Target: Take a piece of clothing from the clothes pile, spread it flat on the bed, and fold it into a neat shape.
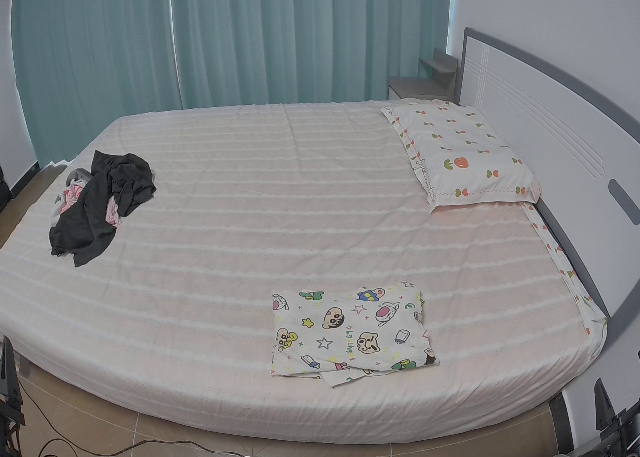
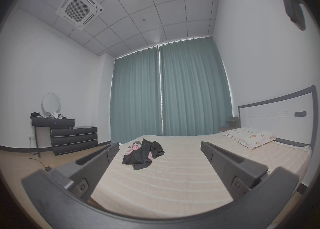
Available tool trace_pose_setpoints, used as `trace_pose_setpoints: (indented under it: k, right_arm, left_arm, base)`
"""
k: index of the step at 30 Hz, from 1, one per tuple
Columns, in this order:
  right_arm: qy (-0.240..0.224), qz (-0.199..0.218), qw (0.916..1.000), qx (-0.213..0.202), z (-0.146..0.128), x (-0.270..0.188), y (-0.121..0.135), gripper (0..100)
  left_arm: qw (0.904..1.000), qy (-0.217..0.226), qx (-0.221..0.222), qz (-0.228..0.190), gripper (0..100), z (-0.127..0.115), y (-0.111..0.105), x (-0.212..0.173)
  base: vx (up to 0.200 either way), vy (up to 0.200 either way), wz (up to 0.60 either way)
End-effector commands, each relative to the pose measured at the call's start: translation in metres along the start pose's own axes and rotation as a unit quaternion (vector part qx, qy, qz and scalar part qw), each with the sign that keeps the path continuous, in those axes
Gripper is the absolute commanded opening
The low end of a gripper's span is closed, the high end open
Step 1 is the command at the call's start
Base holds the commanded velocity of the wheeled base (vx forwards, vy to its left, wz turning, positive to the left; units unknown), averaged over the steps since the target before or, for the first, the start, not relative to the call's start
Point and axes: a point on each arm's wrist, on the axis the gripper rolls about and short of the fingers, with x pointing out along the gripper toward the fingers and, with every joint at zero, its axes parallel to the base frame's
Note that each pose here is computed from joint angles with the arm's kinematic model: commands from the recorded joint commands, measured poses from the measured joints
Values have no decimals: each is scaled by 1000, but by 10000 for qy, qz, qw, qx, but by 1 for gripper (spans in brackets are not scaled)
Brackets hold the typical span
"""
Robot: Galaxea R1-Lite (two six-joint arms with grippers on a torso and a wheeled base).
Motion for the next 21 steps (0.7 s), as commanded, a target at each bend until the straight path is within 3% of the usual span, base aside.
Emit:
trace_pose_setpoints:
  k: [1,4,8,11,21]
  right_arm:
    - [10,-10,10000,-35,-4,0,1,100]
    - [3,-12,10000,-34,-4,0,1,100]
    - [3,-12,10000,-11,-4,0,1,100]
    - [10,-10,10000,11,-4,0,1,100]
    - [19,-17,10000,42,-4,0,1,100]
  left_arm:
    - [9992,216,16,-328,100,-23,-4,3]
    - [9989,241,27,-407,100,-24,-4,3]
    - [9951,454,39,-873,100,-34,-4,-4]
    - [9892,948,44,-1115,100,-47,-4,-7]
    - [9823,897,-215,-1631,100,-46,-7,-8]
  base:
    - [0,0,0]
    - [0,0,0]
    - [0,0,0]
    - [0,0,0]
    - [0,0,0]
